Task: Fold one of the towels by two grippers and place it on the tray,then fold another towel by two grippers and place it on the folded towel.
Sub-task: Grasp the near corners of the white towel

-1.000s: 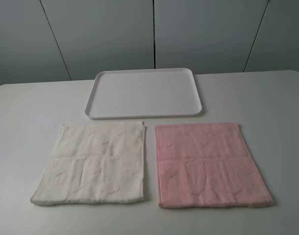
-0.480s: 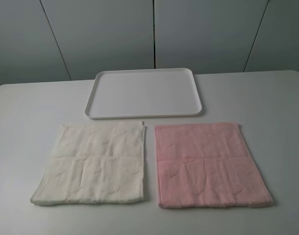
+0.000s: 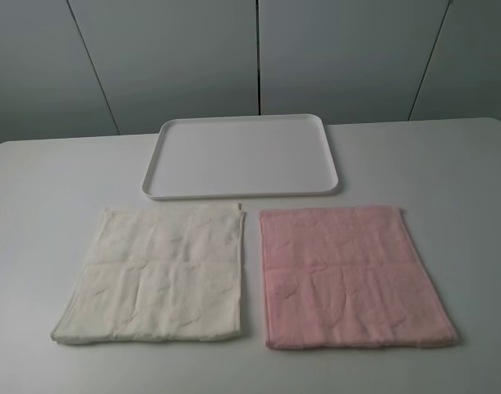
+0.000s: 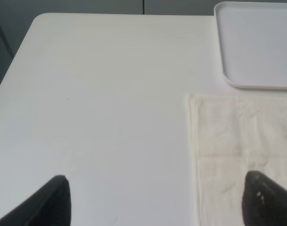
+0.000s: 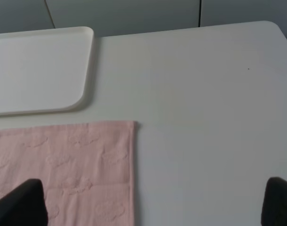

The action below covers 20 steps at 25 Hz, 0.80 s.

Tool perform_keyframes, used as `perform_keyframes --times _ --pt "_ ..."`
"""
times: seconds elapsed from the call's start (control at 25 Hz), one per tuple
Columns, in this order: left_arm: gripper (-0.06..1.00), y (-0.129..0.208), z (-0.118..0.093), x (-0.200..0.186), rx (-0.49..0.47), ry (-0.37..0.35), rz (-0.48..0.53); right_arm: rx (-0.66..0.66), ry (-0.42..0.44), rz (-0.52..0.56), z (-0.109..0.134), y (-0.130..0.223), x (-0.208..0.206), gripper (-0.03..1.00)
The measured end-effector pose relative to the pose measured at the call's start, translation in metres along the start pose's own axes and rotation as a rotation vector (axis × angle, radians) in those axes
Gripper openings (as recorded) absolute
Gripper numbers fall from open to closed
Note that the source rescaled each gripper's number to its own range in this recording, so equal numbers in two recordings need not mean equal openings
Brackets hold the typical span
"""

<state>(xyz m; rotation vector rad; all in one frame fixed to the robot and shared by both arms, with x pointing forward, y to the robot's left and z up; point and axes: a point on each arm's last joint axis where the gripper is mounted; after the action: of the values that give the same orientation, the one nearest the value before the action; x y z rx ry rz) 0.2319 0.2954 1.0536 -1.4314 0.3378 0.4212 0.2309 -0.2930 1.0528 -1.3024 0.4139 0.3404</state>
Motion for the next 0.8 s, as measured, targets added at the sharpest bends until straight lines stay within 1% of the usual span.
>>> perform_keyframes --times 0.44,0.56,0.8 --pt "0.94 0.0000 0.0000 0.0000 0.000 0.000 0.000 -0.005 -0.010 0.001 -0.0001 -0.0002 -0.0001 0.98" --pt "0.97 0.0000 0.0000 0.0000 0.000 0.000 0.000 -0.005 -0.010 -0.001 0.0000 -0.0003 -0.0001 0.98" --pt "0.97 0.0001 0.0004 -0.0001 0.009 0.011 -0.001 0.039 -0.083 0.022 0.0066 0.0016 -0.0005 0.98"
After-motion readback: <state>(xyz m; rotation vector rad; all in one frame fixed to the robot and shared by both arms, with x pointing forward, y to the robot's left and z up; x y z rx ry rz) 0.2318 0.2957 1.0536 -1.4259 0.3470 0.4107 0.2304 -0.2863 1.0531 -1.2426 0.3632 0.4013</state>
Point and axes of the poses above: a point on each arm's last joint axis where the gripper is mounted, x pointing out along that axis toward the gripper, z along the wrist's bending axis when the last joint is at zero, y = z × x, and after that the axes turned 9 degrees about x, right-handed
